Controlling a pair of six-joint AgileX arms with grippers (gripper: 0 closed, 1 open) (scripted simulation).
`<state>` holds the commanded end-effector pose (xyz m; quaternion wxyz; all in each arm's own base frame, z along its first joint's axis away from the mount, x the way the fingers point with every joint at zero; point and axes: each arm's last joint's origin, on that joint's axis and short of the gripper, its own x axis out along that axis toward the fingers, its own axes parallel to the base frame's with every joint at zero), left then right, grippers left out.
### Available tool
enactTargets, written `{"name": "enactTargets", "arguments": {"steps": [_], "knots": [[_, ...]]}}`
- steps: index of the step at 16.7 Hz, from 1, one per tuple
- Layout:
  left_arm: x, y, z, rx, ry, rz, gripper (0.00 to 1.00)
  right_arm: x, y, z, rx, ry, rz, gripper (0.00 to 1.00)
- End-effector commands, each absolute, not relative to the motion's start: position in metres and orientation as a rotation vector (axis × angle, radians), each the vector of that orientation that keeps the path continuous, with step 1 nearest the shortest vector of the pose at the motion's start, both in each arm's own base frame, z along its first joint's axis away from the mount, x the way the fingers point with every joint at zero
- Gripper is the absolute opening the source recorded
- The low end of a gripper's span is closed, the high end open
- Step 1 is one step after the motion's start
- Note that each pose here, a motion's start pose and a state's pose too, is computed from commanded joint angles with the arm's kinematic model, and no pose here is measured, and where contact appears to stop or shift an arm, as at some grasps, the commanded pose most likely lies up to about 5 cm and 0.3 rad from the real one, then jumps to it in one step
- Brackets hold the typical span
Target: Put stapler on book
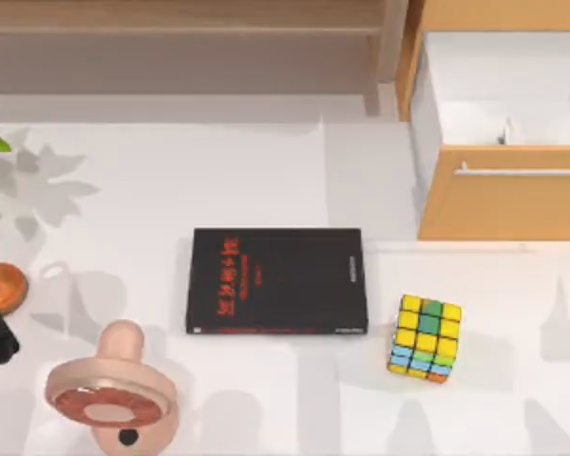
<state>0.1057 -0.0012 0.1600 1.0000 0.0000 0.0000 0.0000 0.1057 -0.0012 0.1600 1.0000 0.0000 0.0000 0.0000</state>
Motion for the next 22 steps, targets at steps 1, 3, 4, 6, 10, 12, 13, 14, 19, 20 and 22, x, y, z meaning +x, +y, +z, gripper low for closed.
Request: {"name": "enactTargets", "arguments": {"steps": [1, 3, 4, 6, 10, 12, 13, 14, 19, 20, 22], "knots": [[0.106, -0.001, 0.160, 0.000, 0.000, 0.000, 1.00, 0.106, -0.001, 0.160, 0.000, 0.000, 0.000, 1.00], [0.106, -0.001, 0.160, 0.000, 0.000, 0.000, 1.00, 0.106, -0.001, 0.162, 0.000, 0.006, 0.001, 1.00], [0.106, -0.001, 0.160, 0.000, 0.000, 0.000, 1.00, 0.106, -0.001, 0.165, 0.001, 0.018, 0.002, 1.00], [0.106, -0.001, 0.160, 0.000, 0.000, 0.000, 1.00, 0.107, -0.001, 0.177, 0.004, 0.062, 0.005, 1.00], [0.106, -0.001, 0.160, 0.000, 0.000, 0.000, 1.00, 0.121, 0.002, 0.224, 0.013, 0.215, 0.016, 1.00], [0.106, -0.001, 0.160, 0.000, 0.000, 0.000, 1.00, 0.139, 0.004, 0.253, 0.018, 0.318, 0.022, 1.00], [0.106, -0.001, 0.160, 0.000, 0.000, 0.000, 1.00, 0.151, 0.005, 0.266, 0.020, 0.375, 0.025, 1.00], [0.106, -0.001, 0.160, 0.000, 0.000, 0.000, 1.00, 0.165, 0.006, 0.278, 0.021, 0.434, 0.028, 1.00], [0.106, -0.001, 0.160, 0.000, 0.000, 0.000, 1.00, 0.256, 0.019, 0.317, 0.024, 0.737, 0.039, 1.00], [0.106, -0.001, 0.160, 0.000, 0.000, 0.000, 1.00, 0.277, 0.022, 0.319, 0.023, 0.798, 0.040, 1.00], [0.106, -0.001, 0.160, 0.000, 0.000, 0.000, 1.00, 0.319, 0.029, 0.315, 0.020, 0.919, 0.042, 1.00]]}}
